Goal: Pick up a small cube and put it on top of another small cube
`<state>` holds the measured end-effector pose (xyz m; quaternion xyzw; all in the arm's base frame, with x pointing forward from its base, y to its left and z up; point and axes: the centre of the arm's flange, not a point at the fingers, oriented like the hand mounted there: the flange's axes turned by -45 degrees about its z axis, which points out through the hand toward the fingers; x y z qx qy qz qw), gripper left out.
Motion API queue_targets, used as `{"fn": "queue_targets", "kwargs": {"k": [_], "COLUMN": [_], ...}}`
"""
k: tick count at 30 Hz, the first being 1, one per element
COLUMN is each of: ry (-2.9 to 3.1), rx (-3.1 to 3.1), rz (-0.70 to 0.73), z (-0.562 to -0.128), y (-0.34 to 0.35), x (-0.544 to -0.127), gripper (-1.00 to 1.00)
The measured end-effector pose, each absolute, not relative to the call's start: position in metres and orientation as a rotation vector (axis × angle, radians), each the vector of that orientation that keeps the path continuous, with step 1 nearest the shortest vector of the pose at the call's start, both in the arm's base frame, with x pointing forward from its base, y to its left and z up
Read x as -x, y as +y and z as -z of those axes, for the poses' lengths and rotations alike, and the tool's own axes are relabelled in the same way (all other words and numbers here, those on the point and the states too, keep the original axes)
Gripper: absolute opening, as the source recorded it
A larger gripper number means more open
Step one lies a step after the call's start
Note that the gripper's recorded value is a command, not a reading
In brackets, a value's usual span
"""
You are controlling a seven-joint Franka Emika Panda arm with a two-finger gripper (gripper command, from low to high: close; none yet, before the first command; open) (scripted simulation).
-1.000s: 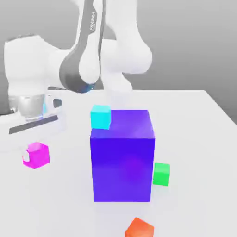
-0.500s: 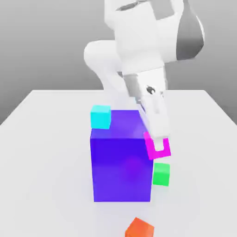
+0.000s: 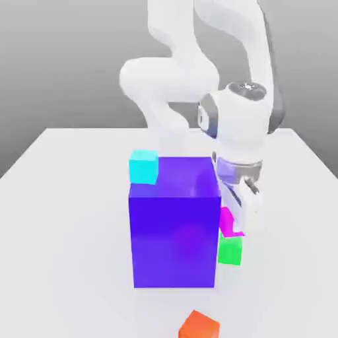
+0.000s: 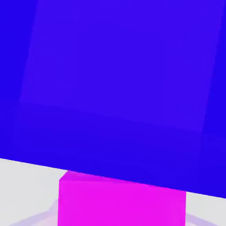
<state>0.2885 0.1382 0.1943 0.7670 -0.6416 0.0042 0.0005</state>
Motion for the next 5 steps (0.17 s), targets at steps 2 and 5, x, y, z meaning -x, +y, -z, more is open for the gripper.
{"fn": "queue_targets", "kwargs": {"k": [2,5], "ry": [-2.015,-2.015], "rx": [-2.409,-2.409], "rz": [-0.013,-0.013], "z": [-0.1943,-0.1943], "y": [0.1382,0.1382], "x": [-0.2885,-0.2885], "gripper": [1.00,1.00]}}
